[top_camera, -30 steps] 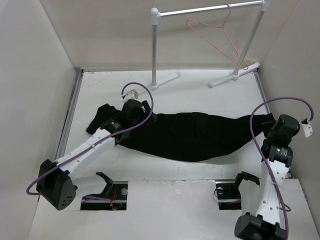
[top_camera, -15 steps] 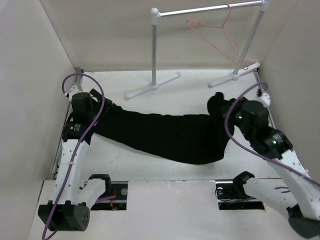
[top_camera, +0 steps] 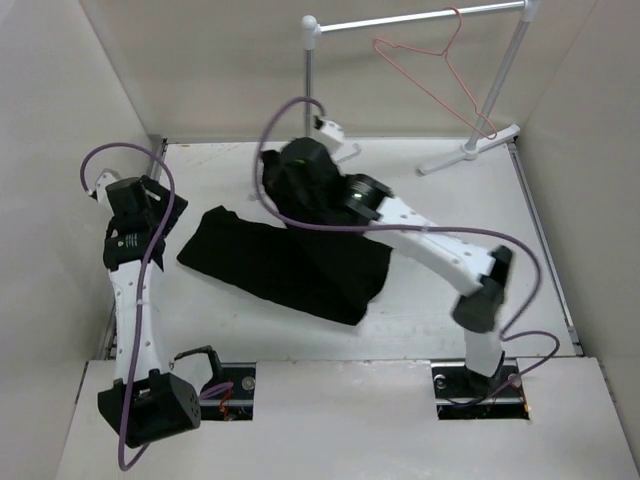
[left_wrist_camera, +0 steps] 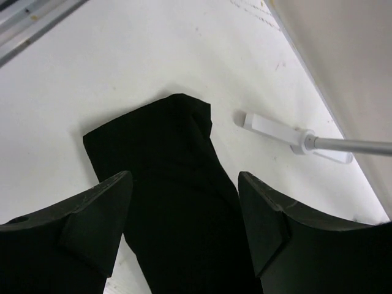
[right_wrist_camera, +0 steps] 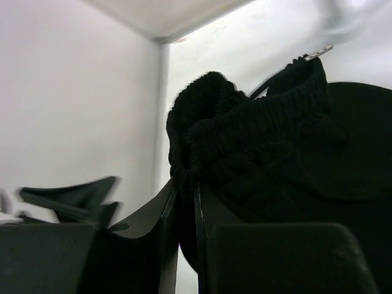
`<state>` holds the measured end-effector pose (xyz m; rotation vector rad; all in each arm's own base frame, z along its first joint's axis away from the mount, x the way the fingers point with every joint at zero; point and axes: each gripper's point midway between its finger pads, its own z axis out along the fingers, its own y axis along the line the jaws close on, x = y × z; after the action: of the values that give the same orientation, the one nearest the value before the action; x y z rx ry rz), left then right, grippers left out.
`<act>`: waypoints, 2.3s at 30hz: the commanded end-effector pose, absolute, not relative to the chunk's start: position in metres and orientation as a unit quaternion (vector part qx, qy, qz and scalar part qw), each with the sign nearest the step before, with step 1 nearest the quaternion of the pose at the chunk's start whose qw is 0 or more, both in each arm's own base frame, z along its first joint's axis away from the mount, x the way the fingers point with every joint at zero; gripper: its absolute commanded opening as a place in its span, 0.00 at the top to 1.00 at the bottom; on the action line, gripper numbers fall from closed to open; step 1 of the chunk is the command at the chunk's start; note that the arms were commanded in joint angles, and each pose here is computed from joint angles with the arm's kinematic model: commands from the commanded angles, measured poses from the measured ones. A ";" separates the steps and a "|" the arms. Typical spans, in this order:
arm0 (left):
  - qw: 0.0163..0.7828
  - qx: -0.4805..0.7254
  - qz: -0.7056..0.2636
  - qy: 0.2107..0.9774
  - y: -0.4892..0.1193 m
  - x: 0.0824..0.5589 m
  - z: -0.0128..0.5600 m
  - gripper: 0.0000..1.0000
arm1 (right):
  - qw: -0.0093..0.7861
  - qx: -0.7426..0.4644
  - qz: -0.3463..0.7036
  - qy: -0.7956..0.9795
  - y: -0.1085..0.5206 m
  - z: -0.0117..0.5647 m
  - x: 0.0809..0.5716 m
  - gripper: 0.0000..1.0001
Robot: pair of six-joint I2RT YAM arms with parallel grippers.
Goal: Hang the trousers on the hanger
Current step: Fold the trousers at the center of the board.
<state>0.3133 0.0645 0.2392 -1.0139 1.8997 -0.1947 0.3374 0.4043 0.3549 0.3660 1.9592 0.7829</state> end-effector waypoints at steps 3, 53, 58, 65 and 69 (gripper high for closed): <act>0.535 -0.436 -0.046 0.722 0.104 0.318 0.300 0.32 | 0.460 0.153 0.430 0.762 0.541 0.370 0.345 0.81; 0.400 -0.277 -0.131 0.863 -0.086 0.250 0.157 0.70 | 0.525 -0.069 0.355 0.771 0.273 0.396 0.152 0.72; 0.378 -0.211 -0.170 0.885 -0.149 0.219 0.154 0.70 | 0.466 -0.007 0.455 0.759 0.288 0.313 0.224 0.39; 0.401 -0.153 -0.138 0.893 -0.196 0.210 0.146 0.69 | 0.390 0.021 0.434 0.812 0.316 0.205 0.296 0.38; 0.426 -0.158 -0.145 0.879 -0.215 0.227 0.157 0.69 | 0.349 0.058 0.428 0.832 0.324 0.175 0.295 0.62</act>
<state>0.2006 -0.2064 0.1202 -0.2836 2.3518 -0.3148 0.2875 0.2926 0.1210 0.1428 2.3246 0.8666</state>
